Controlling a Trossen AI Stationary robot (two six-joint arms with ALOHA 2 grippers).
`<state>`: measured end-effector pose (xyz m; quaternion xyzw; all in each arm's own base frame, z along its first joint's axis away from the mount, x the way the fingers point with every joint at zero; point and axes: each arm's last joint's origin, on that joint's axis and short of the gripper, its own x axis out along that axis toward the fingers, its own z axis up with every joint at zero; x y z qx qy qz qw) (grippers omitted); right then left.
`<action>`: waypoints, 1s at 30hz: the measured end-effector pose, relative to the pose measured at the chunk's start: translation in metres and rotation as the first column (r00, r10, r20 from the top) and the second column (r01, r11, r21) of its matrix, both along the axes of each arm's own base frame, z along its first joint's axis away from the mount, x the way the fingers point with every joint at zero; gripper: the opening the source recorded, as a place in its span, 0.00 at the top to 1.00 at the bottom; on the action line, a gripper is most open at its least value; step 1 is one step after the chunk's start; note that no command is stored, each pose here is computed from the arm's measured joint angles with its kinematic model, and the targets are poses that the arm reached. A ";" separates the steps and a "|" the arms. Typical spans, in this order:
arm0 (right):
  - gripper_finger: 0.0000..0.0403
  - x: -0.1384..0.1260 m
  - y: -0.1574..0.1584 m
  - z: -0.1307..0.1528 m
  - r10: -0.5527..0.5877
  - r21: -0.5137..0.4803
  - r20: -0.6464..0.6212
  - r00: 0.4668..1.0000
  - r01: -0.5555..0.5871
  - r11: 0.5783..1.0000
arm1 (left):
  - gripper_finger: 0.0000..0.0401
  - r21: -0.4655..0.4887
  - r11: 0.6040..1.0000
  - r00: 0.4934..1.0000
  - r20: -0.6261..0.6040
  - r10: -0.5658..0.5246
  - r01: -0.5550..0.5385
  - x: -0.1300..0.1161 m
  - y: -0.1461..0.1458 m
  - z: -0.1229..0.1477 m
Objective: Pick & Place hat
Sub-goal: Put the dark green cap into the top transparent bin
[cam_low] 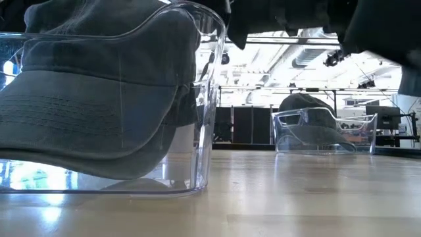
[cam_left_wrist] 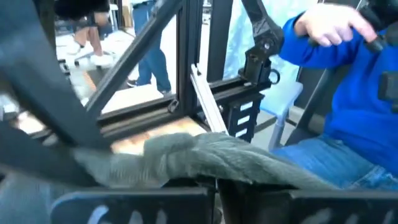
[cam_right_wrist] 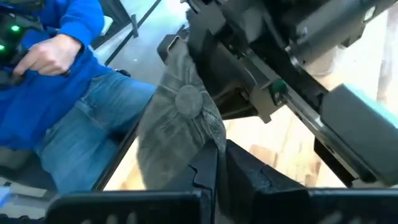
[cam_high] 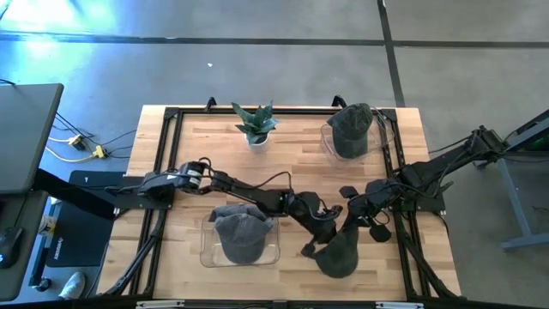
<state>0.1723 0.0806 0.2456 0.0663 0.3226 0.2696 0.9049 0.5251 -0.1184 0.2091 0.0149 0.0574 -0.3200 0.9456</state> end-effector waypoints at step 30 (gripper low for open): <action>0.36 -0.020 0.020 0.012 0.212 0.138 0.013 0.977 -0.211 0.968 | 0.99 -0.051 0.998 0.997 0.067 -0.030 0.034 -0.001 -0.007 0.007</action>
